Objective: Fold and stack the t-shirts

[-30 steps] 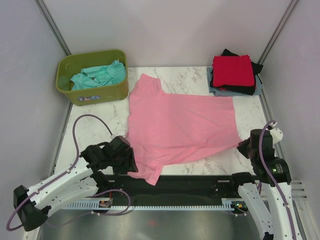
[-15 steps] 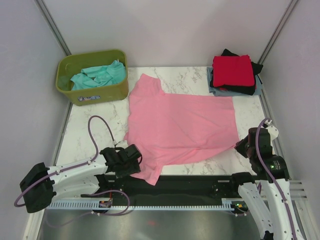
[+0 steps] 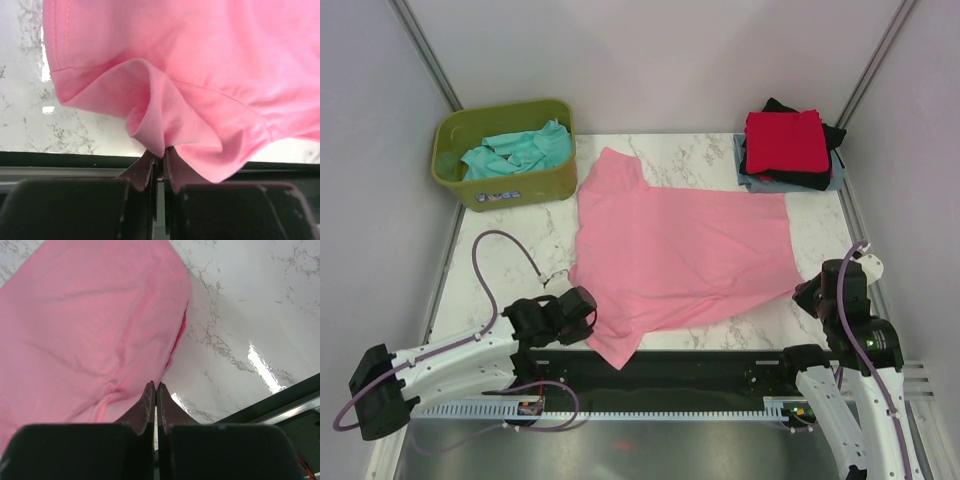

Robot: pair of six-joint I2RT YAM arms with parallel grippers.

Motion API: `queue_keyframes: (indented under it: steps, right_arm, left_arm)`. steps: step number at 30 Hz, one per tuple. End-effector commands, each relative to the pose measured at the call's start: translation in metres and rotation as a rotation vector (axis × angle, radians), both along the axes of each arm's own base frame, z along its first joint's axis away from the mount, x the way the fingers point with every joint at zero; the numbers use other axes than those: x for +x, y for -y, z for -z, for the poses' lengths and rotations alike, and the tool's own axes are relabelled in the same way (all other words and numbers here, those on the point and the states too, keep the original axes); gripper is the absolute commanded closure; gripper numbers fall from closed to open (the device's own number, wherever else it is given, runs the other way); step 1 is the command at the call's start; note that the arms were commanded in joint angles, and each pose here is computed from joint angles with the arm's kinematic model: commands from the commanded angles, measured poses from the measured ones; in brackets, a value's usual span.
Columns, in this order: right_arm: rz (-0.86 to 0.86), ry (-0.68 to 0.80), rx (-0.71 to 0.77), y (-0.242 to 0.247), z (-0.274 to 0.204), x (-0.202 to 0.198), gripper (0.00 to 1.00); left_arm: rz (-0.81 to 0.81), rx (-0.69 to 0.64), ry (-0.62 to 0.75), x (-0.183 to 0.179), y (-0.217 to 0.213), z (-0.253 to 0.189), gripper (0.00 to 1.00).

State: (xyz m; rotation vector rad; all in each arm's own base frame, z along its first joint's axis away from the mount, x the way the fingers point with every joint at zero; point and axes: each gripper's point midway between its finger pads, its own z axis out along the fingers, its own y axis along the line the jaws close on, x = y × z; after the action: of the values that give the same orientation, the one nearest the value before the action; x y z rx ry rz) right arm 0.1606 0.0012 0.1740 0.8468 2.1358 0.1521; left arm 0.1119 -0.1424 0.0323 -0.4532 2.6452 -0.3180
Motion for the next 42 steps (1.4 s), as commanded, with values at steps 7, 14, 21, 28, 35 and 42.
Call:
queue_keyframes:
  steps: [7,14,21,28,35,42]
  right_arm:
    - [-0.028,0.048,0.034,-0.005,-0.002,-0.018,1.0]
    - [-0.064,0.051,0.046,-0.01,-0.001,-0.024,1.0]
    - [-0.05,-0.004,0.047,-0.013,0.002,0.003,1.0]
    - [-0.007,-0.018,-0.04,0.001,-0.009,0.033,1.0]
    - [0.035,-0.077,-0.068,0.004,0.007,0.072,1.0]
    - [0.073,-0.106,-0.094,0.012,0.031,0.093,1.0]
  left_arm:
    - [-0.012,-0.061,0.098,0.003,-0.012,-0.085,0.94]
    - [0.005,-0.082,0.167,0.007,-0.016,-0.134,0.93]
    - [0.063,-0.009,0.267,0.034,-0.01,-0.158,0.94]
    - [0.231,0.035,0.243,0.085,0.014,-0.172,0.94]
    - [0.301,0.088,0.187,0.145,0.024,-0.159,0.94]
    - [0.272,0.142,0.169,0.189,0.013,-0.15,0.96]
